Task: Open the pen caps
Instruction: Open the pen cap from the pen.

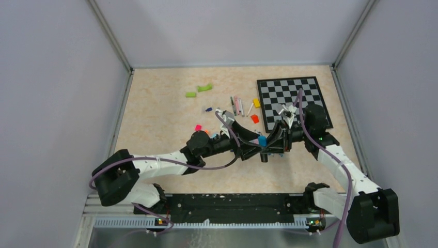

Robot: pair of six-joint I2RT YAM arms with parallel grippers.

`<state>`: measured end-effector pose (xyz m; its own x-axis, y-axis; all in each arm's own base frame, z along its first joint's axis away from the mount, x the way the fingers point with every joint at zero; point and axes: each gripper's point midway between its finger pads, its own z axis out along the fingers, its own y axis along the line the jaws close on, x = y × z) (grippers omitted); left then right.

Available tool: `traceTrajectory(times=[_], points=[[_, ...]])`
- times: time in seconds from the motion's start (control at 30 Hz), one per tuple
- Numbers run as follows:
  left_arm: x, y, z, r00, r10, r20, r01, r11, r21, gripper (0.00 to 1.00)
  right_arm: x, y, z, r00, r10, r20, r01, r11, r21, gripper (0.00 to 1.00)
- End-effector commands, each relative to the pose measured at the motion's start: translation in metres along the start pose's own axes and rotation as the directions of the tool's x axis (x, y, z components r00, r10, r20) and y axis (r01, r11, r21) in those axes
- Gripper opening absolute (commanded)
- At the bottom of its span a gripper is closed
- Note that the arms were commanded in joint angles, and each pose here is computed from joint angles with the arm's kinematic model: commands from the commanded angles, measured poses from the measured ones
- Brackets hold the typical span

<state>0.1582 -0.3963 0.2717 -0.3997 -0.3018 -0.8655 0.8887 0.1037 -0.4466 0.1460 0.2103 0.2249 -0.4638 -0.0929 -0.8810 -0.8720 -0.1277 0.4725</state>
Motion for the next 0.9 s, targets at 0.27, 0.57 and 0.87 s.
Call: traceTrajectory(times=[0.27,0.57,0.87], points=[[-0.026,-0.04,0.006,0.996,-0.024,0.081,0.005,0.975,0.222,0.59,-0.005,0.007,0.001,0.997,-0.076,-0.002,0.076,0.997,-0.029,0.0],[-0.033,-0.047,0.0,0.993,-0.057,0.102,0.027,0.963,0.269,0.65,-0.007,0.007,0.001,0.998,-0.059,-0.001,0.059,0.998,-0.027,0.0],[-0.023,-0.05,0.006,0.992,-0.107,0.071,0.077,0.939,0.336,0.59,-0.008,0.006,0.001,0.999,-0.052,-0.001,0.052,0.998,-0.025,0.0]])
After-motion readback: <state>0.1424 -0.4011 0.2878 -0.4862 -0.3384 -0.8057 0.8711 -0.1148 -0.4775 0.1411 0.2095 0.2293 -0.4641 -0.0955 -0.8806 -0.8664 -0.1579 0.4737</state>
